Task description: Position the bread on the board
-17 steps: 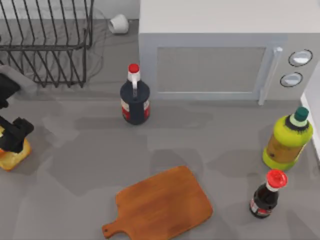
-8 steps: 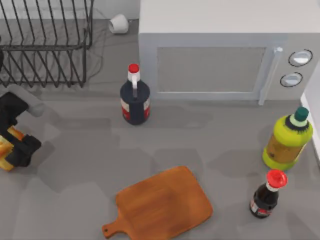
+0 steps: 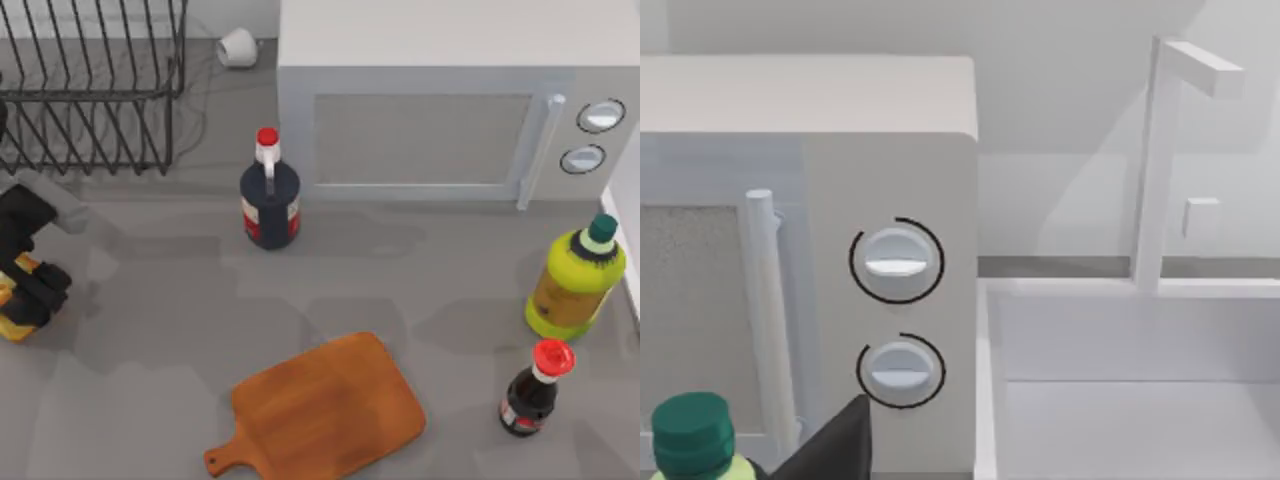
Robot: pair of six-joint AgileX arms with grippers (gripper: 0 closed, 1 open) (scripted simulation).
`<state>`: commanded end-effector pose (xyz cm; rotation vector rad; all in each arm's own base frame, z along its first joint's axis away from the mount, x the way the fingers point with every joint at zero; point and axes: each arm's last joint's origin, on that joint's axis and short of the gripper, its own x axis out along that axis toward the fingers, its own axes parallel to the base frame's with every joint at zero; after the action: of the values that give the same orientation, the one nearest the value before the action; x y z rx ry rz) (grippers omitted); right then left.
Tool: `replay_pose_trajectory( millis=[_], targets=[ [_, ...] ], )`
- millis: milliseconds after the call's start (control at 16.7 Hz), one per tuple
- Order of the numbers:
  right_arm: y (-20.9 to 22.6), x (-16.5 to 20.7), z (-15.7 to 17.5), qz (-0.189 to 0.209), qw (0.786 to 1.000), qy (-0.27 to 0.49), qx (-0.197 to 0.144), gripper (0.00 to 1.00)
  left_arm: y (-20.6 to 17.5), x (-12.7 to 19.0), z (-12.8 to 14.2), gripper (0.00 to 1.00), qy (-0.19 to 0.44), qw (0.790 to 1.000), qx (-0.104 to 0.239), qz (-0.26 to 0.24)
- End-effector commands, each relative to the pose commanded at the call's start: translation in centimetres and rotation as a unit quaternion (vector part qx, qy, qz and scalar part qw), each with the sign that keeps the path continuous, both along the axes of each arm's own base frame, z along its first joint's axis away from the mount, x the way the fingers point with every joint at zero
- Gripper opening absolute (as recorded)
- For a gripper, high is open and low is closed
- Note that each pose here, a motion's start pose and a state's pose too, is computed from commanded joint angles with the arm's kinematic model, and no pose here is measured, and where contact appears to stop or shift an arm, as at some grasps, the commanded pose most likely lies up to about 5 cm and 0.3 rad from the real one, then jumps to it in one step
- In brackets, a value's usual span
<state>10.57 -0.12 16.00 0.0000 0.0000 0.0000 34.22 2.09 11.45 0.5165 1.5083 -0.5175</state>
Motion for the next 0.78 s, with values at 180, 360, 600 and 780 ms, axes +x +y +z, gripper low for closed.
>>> replay_pose_trajectory(
  millis=[180,360,600,780],
  targets=[
    [0.00,0.00,0.00,0.000,1.000,0.000,0.000,1.00,0.00,0.00,0.00,0.17,0.000,1.000,0.000,0.000],
    [0.00,0.00,0.00,0.000,1.000,0.000,0.000,1.00,0.00,0.00,0.00,0.00,0.000,1.000,0.000,0.000],
    [0.00,0.00,0.00,0.000,1.000,0.000,0.000,1.00,0.00,0.00,0.00,0.00,0.000,1.000,0.000,0.000],
    [0.00,0.00,0.00,0.000,1.000,0.000,0.000,1.00,0.00,0.00,0.00,0.00,0.000,1.000,0.000,0.000]
  ],
)
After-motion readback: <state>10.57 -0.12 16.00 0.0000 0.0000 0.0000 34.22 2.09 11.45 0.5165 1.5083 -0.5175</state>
